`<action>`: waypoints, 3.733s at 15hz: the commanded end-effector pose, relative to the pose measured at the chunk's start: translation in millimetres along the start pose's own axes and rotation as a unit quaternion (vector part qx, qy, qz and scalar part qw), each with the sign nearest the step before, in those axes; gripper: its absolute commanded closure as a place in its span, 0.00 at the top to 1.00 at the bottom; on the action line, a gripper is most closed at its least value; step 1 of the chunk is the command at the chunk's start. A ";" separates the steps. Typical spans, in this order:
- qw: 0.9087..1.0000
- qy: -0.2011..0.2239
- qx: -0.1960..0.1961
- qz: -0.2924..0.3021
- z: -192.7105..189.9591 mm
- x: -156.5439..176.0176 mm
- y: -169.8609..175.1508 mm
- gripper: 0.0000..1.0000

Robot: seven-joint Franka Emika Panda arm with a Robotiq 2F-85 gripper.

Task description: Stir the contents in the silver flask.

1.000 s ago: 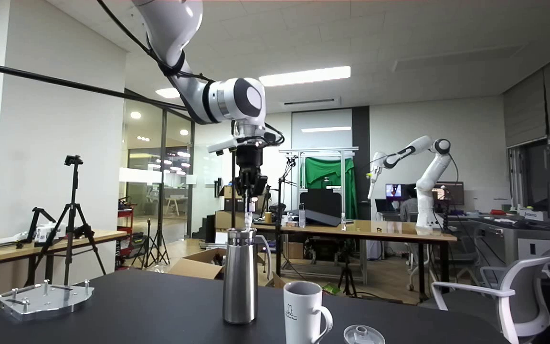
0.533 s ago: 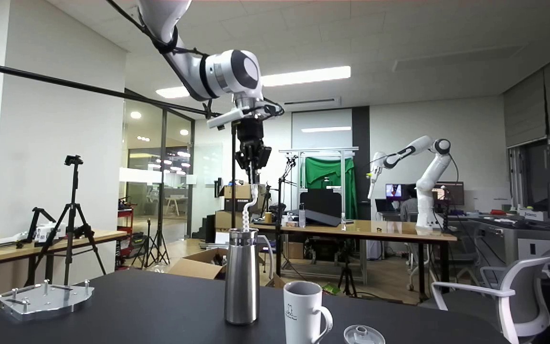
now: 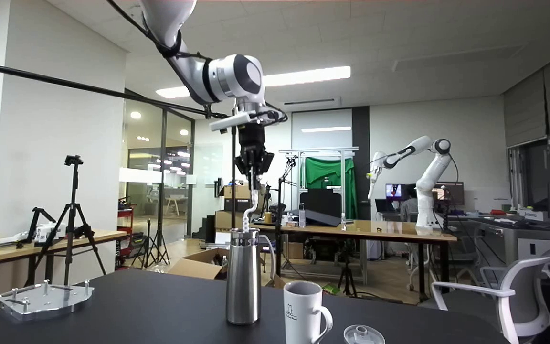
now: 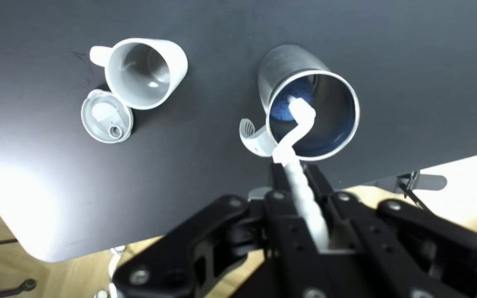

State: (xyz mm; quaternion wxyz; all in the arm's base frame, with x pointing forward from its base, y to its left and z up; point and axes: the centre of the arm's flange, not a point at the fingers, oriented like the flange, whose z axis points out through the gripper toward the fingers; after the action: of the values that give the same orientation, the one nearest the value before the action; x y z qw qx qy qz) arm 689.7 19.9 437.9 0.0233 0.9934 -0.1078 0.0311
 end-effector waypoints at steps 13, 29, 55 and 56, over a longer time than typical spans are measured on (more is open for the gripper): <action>0.999 0.035 0.011 -0.014 -19.4 6.1 9.7 0.04; 0.999 0.029 0.020 -0.019 -23.3 9.4 9.9 0.04; 0.998 -0.029 -0.031 -0.050 17.3 14.4 2.6 0.04; 0.998 -0.013 -0.032 -0.054 -4.5 14.9 3.0 0.04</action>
State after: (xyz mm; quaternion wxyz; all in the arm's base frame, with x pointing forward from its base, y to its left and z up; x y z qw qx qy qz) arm 703.2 12.3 387.7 0.0365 0.9977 -0.0564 -0.0117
